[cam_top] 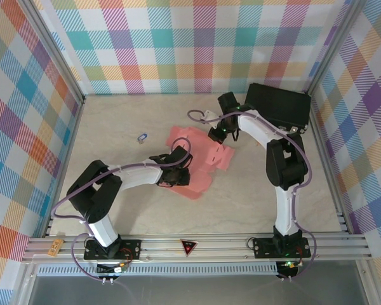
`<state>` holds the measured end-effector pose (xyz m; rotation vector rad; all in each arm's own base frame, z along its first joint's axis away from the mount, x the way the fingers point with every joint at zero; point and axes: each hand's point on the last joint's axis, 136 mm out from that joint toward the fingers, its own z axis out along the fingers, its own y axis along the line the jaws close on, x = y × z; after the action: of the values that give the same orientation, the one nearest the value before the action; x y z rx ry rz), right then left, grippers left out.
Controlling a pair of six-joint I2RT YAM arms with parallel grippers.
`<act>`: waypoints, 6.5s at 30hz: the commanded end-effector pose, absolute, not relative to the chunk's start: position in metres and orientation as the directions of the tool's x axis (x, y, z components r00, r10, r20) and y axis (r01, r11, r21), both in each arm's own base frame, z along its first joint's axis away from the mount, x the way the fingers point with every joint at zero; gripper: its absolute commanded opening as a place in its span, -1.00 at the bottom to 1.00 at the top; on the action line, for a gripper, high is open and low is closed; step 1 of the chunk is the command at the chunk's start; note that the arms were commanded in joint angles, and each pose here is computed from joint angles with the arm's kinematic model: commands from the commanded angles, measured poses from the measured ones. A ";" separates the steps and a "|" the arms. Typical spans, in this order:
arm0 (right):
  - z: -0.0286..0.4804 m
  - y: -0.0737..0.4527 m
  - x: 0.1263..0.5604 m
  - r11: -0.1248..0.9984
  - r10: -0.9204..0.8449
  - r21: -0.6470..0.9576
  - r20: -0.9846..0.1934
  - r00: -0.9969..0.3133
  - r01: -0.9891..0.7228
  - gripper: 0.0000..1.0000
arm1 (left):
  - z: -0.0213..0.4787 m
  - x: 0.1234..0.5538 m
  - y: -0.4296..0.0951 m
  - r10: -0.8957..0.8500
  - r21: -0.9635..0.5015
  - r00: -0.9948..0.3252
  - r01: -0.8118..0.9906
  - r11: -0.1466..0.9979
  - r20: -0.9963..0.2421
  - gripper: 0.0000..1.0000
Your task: Fold the paper box
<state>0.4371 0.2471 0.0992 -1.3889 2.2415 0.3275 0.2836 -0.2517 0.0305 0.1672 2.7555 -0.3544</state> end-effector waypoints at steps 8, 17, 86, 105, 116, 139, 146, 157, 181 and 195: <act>0.138 0.249 0.453 0.414 -0.815 -0.344 -0.552 -0.176 -0.843 -0.89 | 0.030 0.276 -0.227 -0.058 -0.250 -0.921 0.044 0.967 -0.386 -0.45; 0.140 0.251 0.445 0.403 -0.828 -0.440 -0.548 -0.116 -0.802 -0.86 | 0.006 0.270 -0.231 -0.139 -0.322 -0.935 -0.028 0.946 -0.327 -1.00; 0.106 0.267 0.418 0.076 -0.906 -0.870 -0.264 0.331 -0.487 -0.80 | 0.116 0.432 -0.106 -0.283 -0.168 -0.778 -0.228 0.959 -0.560 0.03; 0.108 0.266 0.424 0.095 -0.916 -0.870 -0.267 0.299 -0.484 -0.79 | 0.086 0.467 -0.181 -0.118 -0.380 -0.883 0.072 0.922 -0.454 0.02; 0.106 0.265 0.426 0.104 -0.920 -0.862 -0.272 0.281 -0.496 -0.78 | 0.092 0.454 -0.198 -0.103 -0.476 -0.891 0.135 0.869 -0.442 -0.04; 0.102 0.264 0.428 0.116 -0.926 -0.853 -0.278 0.255 -0.509 -0.76 | 0.099 0.431 -0.240 -0.034 -0.634 -0.903 0.274 0.723 -0.429 -0.19; 0.100 0.264 0.428 0.113 -0.927 -0.851 -0.275 0.253 -0.513 -0.76 | 0.094 0.424 -0.245 -0.008 -0.643 -0.904 0.297 0.705 -0.427 -0.35; 0.098 0.263 0.427 0.112 -0.930 -0.850 -0.272 0.247 -0.515 -0.76 | 0.089 0.420 -0.258 0.018 -0.663 -0.902 0.330 0.672 -0.431 -0.26; 0.100 0.262 0.426 0.116 -0.933 -0.849 -0.271 0.237 -0.515 -0.76 | 0.097 0.412 -0.269 0.034 -0.640 -0.870 0.387 0.663 -0.491 -0.16; 0.105 0.269 0.419 0.118 -0.927 -0.849 -0.281 0.250 -0.515 -0.76 | 0.080 0.428 -0.266 0.016 -0.519 -0.841 0.349 0.780 -0.541 -0.15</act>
<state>0.4300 0.2609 0.1145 -1.4936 1.3763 -0.5791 0.4211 -0.2648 0.0763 0.2712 2.4849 -0.9248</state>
